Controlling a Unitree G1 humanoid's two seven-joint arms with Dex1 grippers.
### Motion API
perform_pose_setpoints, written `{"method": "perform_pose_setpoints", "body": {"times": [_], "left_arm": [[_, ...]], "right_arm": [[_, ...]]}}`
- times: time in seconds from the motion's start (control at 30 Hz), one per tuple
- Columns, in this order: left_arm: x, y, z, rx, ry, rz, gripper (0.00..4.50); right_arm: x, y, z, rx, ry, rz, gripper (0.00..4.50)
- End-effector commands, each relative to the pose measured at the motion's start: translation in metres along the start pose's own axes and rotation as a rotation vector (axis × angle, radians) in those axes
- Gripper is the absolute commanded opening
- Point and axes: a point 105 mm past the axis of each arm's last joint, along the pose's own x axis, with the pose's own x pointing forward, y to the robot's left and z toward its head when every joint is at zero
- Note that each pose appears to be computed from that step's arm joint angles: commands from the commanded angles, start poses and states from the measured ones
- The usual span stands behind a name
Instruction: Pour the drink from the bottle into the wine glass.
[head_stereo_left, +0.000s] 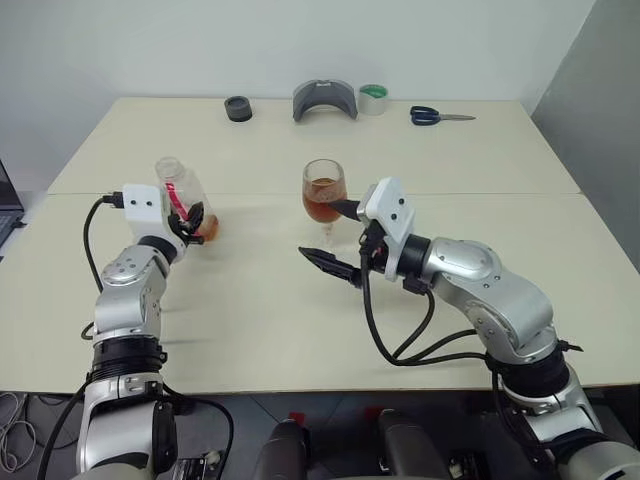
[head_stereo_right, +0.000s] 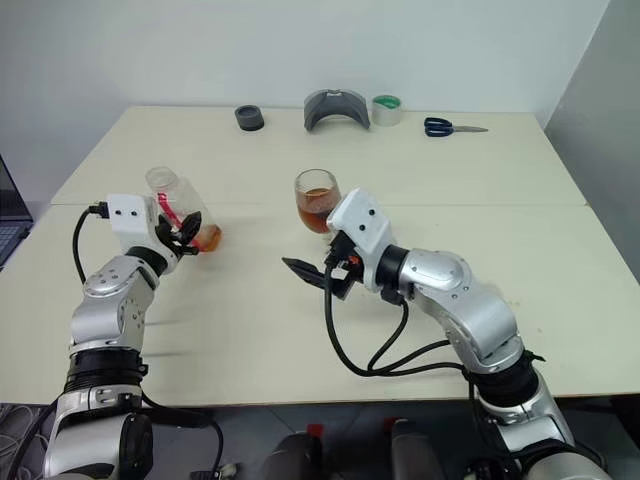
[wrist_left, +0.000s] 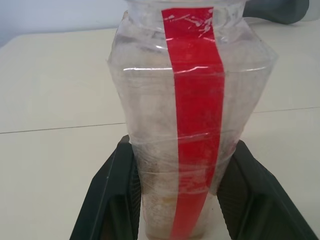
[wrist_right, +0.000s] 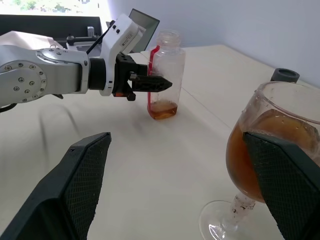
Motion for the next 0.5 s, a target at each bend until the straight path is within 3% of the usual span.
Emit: {"method": "perform_pose_setpoints", "body": {"times": [0.03,0.23,0.5], "left_arm": [[-0.004,0.007,0.002,0.005,-0.019,0.011,2.63],[-0.004,0.008,0.002,0.035,-0.024,0.007,4.49],[-0.013,0.003,0.003,0.112,-0.072,-0.027,4.49]], "right_arm": [[0.001,0.003,0.013,-0.036,-0.040,0.006,4.50],[0.000,0.004,0.012,-0.031,-0.039,0.003,4.50],[-0.017,0.002,-0.006,-0.073,-0.022,-0.026,4.50]]}}
